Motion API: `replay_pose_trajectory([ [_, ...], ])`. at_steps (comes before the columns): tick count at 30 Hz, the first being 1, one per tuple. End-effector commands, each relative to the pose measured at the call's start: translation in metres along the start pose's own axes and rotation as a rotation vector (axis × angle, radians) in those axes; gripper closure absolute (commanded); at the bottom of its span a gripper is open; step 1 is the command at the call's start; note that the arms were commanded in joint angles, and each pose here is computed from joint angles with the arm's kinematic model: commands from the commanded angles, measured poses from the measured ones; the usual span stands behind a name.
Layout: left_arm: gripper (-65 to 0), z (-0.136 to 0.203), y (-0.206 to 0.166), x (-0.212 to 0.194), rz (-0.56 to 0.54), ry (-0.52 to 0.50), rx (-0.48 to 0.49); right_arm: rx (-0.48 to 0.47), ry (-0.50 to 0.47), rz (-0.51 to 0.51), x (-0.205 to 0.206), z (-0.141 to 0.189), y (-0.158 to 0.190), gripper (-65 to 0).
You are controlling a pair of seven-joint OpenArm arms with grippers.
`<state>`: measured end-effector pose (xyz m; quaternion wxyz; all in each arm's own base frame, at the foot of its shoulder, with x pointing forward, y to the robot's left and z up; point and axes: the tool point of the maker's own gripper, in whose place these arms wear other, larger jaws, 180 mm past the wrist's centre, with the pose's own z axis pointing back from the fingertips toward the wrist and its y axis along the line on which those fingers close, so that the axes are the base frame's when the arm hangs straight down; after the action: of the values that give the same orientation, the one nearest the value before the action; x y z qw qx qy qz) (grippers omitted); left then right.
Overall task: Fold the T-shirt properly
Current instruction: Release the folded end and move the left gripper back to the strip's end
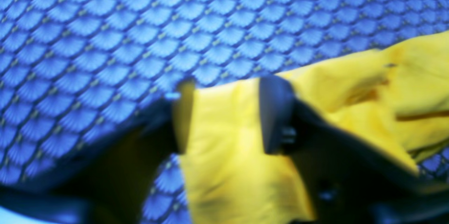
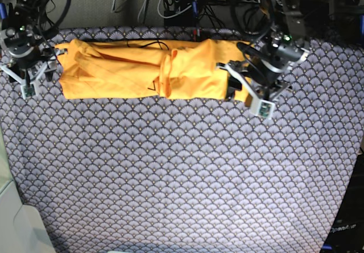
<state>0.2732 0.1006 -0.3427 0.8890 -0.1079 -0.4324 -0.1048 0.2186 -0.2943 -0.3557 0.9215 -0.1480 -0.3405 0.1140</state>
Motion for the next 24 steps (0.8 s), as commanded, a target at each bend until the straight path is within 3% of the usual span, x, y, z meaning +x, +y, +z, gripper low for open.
replay_pose_trajectory([
  [1, -39.5, 0.005, 0.007, 0.007, 0.008, -0.035, 0.017, -0.018, -0.028, 0.008, 0.009, 0.003, -0.007, -34.8],
  [4, -46.2, 0.011, 0.022, -0.003, 0.029, -0.017, 0.056, -0.013, -0.037, 0.001, 0.012, 0.002, -0.005, -38.1],
  [10, -46.2, 0.009, 0.026, -0.017, 0.015, 0.019, 0.042, 0.069, -0.074, -0.097, 0.015, -0.012, 0.006, -41.9],
  [16, -46.2, -0.003, 0.026, -0.041, 0.055, 0.078, 0.022, 0.12, 0.022, -0.152, -0.006, -0.032, 0.016, -42.7],
  [24, -46.2, -0.004, 0.026, -0.042, 0.058, 0.081, 0.021, 0.193, 0.037, -0.199, -0.004, -0.031, 0.02, -42.7],
])
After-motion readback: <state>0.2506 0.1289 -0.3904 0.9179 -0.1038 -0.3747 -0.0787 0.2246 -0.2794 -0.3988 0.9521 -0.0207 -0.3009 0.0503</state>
